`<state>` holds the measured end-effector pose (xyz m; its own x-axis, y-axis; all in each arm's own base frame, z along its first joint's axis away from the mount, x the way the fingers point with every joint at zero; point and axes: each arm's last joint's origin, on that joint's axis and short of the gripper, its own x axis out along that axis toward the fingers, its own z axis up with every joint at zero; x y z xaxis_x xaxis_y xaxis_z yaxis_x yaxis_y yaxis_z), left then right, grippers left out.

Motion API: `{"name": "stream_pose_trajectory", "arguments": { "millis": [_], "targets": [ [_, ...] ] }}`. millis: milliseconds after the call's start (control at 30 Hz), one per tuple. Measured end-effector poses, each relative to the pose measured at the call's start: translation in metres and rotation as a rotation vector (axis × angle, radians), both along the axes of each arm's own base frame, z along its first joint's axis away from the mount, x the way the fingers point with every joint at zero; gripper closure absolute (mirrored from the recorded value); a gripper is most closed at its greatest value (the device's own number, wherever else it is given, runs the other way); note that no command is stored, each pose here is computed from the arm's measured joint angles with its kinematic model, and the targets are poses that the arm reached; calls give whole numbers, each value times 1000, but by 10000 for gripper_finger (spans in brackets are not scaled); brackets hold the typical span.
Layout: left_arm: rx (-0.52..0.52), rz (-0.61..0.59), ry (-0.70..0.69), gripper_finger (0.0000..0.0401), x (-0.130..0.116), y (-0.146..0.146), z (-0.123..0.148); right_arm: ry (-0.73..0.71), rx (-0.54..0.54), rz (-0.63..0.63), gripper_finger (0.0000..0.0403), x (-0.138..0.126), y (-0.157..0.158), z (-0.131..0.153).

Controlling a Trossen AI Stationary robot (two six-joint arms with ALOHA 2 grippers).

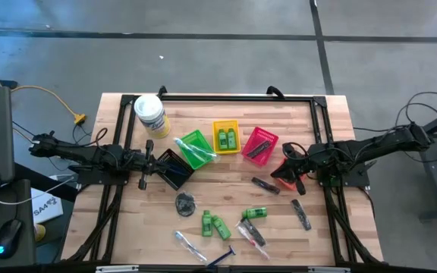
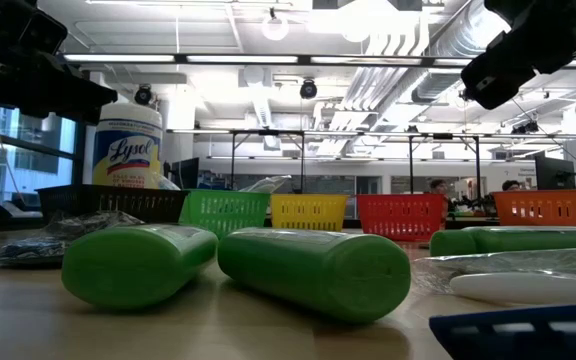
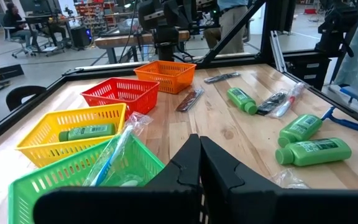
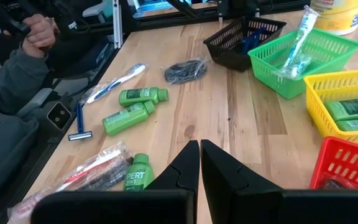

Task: Pick & Place Travel size toiletries
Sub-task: Put the black hair comb into the red bin

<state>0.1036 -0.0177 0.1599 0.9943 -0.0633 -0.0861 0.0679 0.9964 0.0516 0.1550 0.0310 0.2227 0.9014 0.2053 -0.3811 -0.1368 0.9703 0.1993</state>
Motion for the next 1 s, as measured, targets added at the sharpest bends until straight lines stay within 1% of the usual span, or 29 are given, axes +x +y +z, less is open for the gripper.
{"name": "stream_pose_trajectory", "arguments": {
  "millis": [867, 1000],
  "targets": [
    [8, -9, 1, 401, 0, 0, 0, 0, -2, -6, 394, 0, 0, -2],
    [8, -8, 1, 401, 0, 0, 0, 11, -19, -11, 394, 1, 5, -4]
  ]
}}
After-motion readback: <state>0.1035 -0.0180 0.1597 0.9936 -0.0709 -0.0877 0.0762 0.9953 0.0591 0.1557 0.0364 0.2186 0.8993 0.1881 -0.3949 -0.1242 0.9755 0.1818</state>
